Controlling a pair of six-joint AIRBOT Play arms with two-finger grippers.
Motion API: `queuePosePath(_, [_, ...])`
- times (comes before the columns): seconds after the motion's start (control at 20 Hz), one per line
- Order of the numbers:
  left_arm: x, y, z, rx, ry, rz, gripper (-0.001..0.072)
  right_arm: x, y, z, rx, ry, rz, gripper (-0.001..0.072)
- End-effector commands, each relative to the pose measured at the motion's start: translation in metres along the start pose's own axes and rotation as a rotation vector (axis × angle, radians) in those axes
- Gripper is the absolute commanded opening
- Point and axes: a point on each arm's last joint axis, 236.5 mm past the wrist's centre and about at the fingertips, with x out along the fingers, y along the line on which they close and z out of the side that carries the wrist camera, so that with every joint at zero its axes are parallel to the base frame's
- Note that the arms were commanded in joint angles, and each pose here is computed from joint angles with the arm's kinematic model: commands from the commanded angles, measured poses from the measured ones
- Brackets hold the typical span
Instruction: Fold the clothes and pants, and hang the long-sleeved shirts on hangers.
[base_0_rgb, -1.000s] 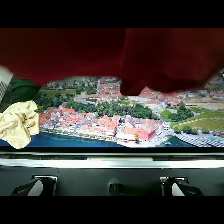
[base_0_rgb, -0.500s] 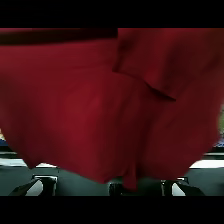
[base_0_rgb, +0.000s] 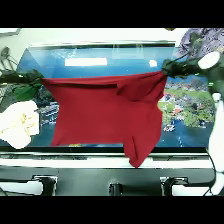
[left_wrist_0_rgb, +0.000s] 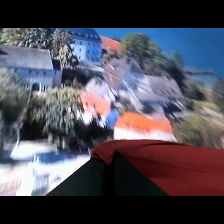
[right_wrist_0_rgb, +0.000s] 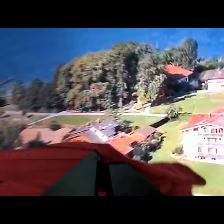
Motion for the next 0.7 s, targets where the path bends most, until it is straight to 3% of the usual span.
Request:
queuePosePath(0.0, [0.072, 0.018, -0.011, -0.019, 0.009, 0.019, 0.0012, 0.068, -0.032, -0.011, 0.034, -0.001, -0.058, 0.0024])
queuePosePath(0.3, [0.091, 0.026, -0.034, -0.030, 0.088, 0.024, 0.0013, 0.093, -0.055, -0.048, 0.029, 0.126, -0.109, 0.0025])
queuePosePath(0.65, [0.076, 0.026, -0.098, -0.034, 0.368, 0.010, 0.0013, 0.081, -0.068, -0.094, 0.004, 0.328, -0.163, 0.0025])
